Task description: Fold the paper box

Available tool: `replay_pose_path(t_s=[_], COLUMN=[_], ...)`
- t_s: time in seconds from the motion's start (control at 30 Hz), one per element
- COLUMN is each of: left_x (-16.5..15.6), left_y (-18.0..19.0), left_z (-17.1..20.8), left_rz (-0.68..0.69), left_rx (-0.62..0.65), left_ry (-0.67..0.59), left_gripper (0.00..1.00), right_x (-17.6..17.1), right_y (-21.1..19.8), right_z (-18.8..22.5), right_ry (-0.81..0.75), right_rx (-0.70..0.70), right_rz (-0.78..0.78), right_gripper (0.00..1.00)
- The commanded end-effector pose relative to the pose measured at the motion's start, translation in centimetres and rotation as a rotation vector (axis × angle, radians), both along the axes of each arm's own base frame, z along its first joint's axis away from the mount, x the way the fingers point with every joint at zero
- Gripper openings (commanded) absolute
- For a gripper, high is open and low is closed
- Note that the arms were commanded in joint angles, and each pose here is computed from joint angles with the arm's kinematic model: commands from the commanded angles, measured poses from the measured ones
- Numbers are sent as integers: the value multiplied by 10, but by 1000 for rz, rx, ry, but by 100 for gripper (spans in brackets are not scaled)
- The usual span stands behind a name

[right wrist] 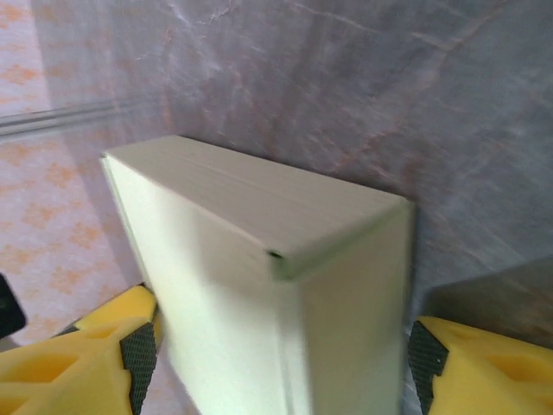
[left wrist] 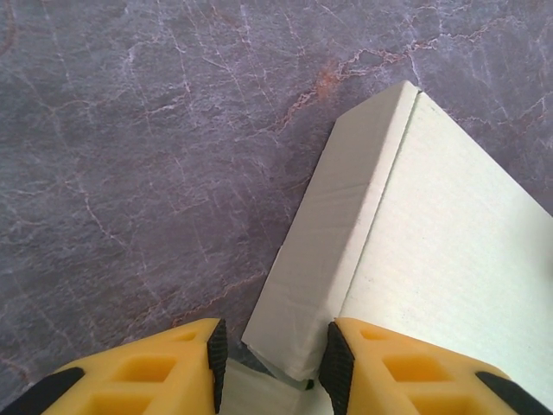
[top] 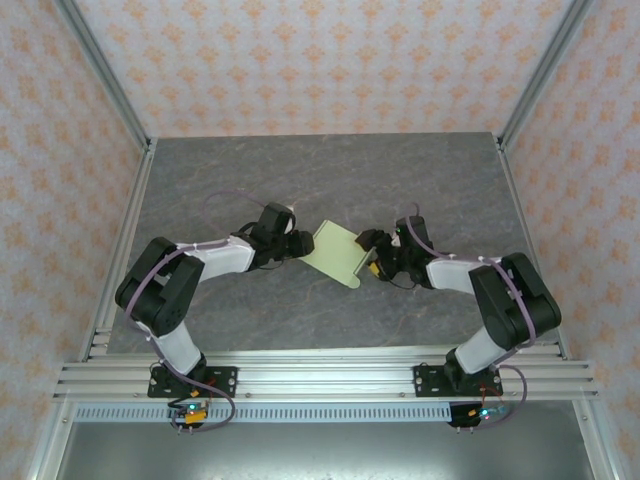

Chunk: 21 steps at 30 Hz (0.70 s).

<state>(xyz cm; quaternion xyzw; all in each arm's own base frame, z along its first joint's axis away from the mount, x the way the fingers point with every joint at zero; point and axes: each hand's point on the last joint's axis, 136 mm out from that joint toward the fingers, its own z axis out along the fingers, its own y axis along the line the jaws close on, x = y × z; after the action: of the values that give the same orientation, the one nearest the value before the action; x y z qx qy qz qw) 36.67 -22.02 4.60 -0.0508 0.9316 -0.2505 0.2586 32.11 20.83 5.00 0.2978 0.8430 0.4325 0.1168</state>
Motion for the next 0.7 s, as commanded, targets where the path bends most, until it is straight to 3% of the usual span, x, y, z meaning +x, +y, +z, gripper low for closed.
replay_pose_path(t_s=[0.0, 0.4, 0.67], left_x=[-27, -23, -22], left_y=[22, 37, 43], left_z=[-49, -55, -64], left_rz=[11, 52, 93], left_rx=[97, 109, 79], left_ry=[151, 158, 197], left_gripper=[36, 34, 31], right_x=[5, 4, -1], right_y=[9, 9, 4], right_z=[0, 15, 25], right_ry=[-7, -29, -30], right_rx=[72, 69, -12], right_rz=[-14, -11, -30], right_gripper=[78, 78, 79])
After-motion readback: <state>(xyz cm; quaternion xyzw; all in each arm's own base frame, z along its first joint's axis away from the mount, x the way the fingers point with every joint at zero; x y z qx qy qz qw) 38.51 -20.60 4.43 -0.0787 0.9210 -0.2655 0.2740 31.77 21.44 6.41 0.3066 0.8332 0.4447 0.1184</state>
